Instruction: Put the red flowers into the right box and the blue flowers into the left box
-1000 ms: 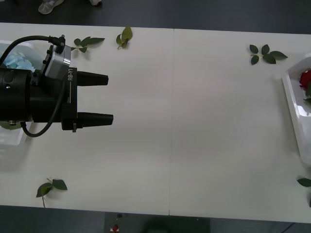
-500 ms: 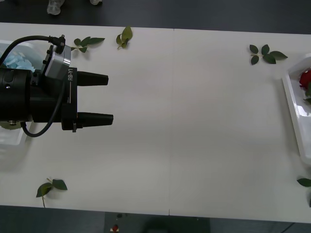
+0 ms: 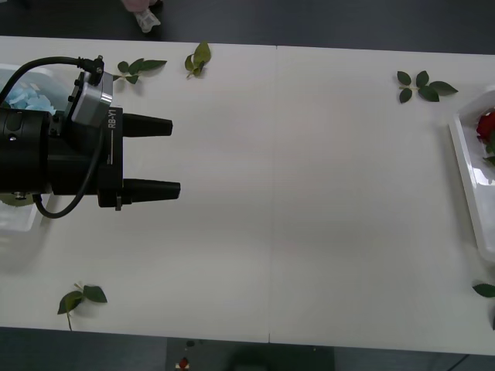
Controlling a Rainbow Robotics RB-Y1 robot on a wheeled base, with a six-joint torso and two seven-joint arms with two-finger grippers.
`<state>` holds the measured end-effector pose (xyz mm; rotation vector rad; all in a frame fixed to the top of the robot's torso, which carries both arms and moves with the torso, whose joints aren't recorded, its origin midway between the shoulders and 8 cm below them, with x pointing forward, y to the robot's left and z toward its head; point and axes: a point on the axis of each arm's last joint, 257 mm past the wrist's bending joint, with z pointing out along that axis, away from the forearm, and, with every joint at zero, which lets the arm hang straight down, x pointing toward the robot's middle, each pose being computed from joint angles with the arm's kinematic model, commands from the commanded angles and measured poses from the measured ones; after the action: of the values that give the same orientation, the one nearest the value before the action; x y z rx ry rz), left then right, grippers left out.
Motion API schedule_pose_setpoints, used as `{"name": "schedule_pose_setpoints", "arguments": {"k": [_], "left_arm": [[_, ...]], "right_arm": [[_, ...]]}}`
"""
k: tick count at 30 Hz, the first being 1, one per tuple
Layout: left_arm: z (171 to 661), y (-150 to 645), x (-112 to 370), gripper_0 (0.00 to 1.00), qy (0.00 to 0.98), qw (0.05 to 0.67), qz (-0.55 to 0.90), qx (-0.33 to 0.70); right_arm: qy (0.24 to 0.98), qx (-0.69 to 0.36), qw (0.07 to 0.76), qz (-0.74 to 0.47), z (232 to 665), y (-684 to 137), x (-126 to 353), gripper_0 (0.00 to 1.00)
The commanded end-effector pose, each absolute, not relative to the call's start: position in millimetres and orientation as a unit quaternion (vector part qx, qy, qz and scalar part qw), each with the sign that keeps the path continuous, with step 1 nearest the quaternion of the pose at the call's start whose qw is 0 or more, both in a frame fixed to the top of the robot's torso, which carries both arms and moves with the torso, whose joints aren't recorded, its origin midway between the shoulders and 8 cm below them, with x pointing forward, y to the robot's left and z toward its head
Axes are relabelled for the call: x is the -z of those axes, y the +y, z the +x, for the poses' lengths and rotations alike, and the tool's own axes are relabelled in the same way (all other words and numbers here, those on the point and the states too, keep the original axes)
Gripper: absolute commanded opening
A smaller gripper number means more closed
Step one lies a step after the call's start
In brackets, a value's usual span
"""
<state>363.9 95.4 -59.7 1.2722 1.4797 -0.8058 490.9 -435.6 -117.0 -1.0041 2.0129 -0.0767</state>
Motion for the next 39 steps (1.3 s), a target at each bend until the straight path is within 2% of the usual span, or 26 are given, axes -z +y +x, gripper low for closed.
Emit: {"name": "schedule_pose_setpoints", "arguments": {"k": [1, 12, 24, 39], "left_arm": [[357, 93, 55, 1.0, 0.595, 0.497, 0.544, 0.322], [357, 93, 55, 1.0, 0.595, 0.497, 0.544, 0.322], [357, 93, 55, 1.0, 0.595, 0.497, 0.544, 0.322], [357, 93, 55, 1.0, 0.595, 0.497, 0.544, 0.322]], "right_arm": [[0.779, 0.023, 0.454, -0.431, 485, -424, 82, 1.0], [0.732, -0.093, 0.487, -0.468, 464, -358, 66, 1.0], [0.688, -0.198, 0.441, -0.541, 419, -301, 70, 1.0], [0.669, -0.192, 0.404, -0.594, 405, -276, 79, 1.0]]}}
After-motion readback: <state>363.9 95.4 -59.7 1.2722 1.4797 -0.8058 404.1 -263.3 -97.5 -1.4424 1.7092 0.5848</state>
